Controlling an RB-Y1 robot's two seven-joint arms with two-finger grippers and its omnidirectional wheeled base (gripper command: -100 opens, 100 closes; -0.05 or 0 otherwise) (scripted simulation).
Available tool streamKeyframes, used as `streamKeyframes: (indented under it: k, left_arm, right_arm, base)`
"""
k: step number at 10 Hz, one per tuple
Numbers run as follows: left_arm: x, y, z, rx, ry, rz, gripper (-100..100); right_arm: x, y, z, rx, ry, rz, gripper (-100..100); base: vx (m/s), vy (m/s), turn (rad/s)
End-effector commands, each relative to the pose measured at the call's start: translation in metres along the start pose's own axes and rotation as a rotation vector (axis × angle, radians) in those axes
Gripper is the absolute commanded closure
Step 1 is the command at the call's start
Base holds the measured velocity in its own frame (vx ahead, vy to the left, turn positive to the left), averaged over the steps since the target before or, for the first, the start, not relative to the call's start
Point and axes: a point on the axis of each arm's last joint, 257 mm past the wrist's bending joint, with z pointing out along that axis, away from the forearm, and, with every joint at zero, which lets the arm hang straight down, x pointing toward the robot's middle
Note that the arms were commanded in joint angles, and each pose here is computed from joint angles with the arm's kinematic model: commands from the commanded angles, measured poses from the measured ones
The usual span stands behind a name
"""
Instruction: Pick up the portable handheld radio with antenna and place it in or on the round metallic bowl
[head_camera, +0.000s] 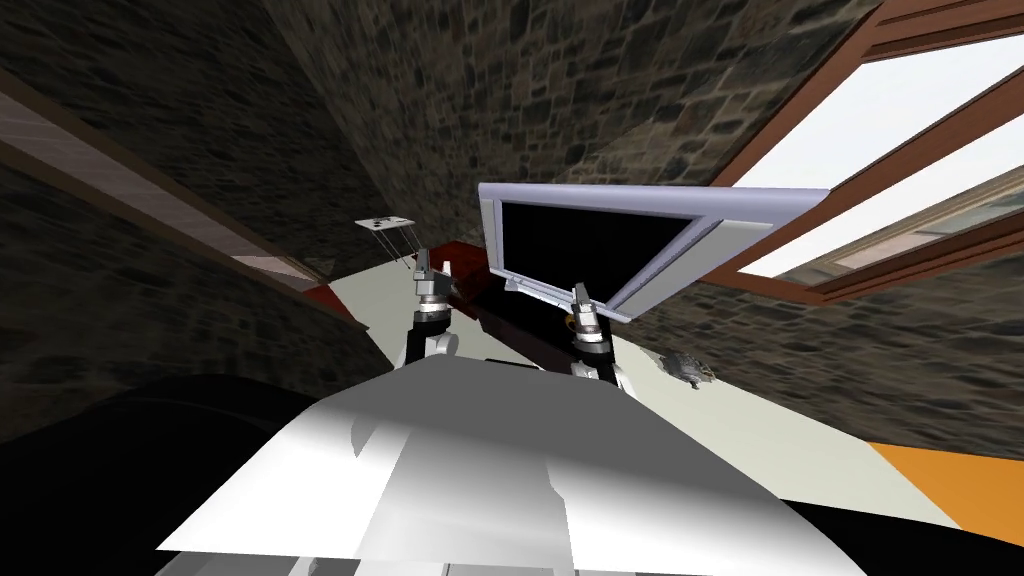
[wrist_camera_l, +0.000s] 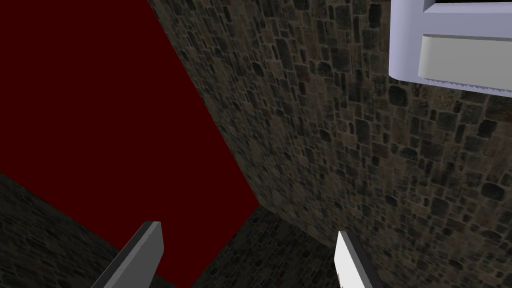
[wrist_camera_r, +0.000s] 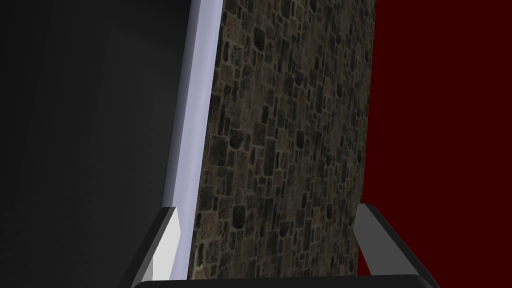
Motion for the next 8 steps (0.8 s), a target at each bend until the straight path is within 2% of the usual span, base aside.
streamKeyframes:
  k: [1,3,4,6,7,8]
  left_arm:
    - [0.0,0.0,0.0,0.0,0.0,0.0,0]
    - [0.0,0.0,0.0,0.0,0.0,0.0,0]
    - [0.0,0.0,0.0,0.0,0.0,0.0,0]
    - [0.0,0.0,0.0,0.0,0.0,0.0,0]
    - [0.0,0.0,0.0,0.0,0.0,0.0,0]
    - [0.0,0.0,0.0,0.0,0.0,0.0,0]
  right_arm:
    - [0.009,-0.012,-0.003,0.017,0.033,-0.019,-100]
    - [0.046,-0.038,-0.012,0.062,0.161,-0.096,-100]
    - [0.048,-0.045,-0.016,0.075,0.173,-0.099,-100]
    - [0.084,-0.074,-0.032,0.116,0.309,-0.194,-100]
    - [0.086,-0.083,-0.039,0.133,0.327,-0.202,-100]
    - [0.101,-0.099,-0.051,0.152,0.402,-0.26,-100]
  base:
    - [-0.003,0.041,0.075]
    - [-0.005,0.078,0.192]
    - [0.005,0.067,0.118]
    - [0.0,0.072,0.245]
    - [0.0,0.065,0.064]
    - [0.007,0.068,0.129]
